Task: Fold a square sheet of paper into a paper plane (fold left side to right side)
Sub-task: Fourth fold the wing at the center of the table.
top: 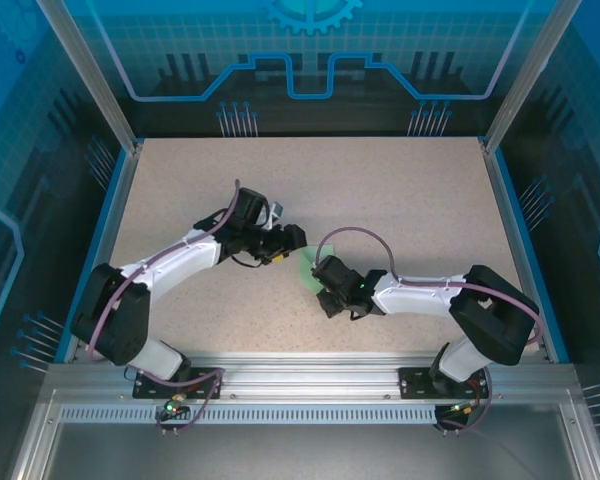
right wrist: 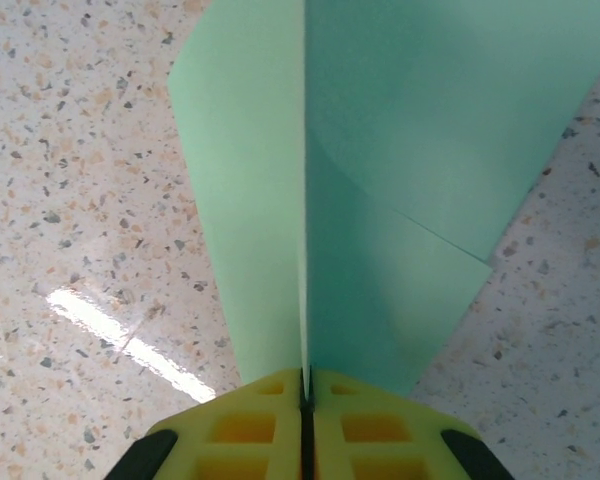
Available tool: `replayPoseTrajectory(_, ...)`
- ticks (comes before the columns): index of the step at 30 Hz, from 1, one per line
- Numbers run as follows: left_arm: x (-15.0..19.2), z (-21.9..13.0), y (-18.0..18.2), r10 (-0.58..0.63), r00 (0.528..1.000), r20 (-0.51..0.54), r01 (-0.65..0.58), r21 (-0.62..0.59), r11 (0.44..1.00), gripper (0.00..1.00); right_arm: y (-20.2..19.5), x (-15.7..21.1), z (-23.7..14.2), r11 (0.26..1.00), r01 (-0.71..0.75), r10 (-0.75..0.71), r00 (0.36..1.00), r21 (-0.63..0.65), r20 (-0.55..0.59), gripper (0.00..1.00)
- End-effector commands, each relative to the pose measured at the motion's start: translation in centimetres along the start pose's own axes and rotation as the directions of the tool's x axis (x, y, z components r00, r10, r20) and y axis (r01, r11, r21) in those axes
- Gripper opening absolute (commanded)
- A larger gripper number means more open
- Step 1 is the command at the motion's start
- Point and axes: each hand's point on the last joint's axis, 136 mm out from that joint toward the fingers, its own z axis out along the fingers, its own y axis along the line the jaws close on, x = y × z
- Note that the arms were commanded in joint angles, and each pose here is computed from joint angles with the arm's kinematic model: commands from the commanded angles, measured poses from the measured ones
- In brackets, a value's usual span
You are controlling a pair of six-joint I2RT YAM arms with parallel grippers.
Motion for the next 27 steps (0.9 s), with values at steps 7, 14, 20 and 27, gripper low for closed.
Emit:
replayPoseTrajectory(7,2.2,2.0,3.0,-0.051,0.995,-0.091,0.051,-0.006,0.999,0.46,1.3,-0.4,-0.4,0.982,-0.073,0.076,0.997,-0.176,0.007,0.09)
replayPoseTrajectory(14,3.4,5.4,2.4,-0.038,0.986,-0.164,0.038,-0.001,0.999,0.46,1.0,0.0,-0.4,0.966,-0.122,0.125,0.992,-0.227,0.001,0.08)
replayPoseTrajectory(20,3.8,7.4,2.5,-0.039,0.980,-0.197,0.036,-0.020,0.999,0.45,0.6,0.3,-0.3,0.962,-0.143,0.146,0.989,-0.233,-0.005,0.09)
replayPoseTrajectory(27,4.1,9.2,2.1,-0.035,0.974,-0.226,0.030,-0.027,0.999,0.48,0.5,0.5,-0.2,0.959,-0.152,0.154,0.988,-0.240,-0.010,0.08)
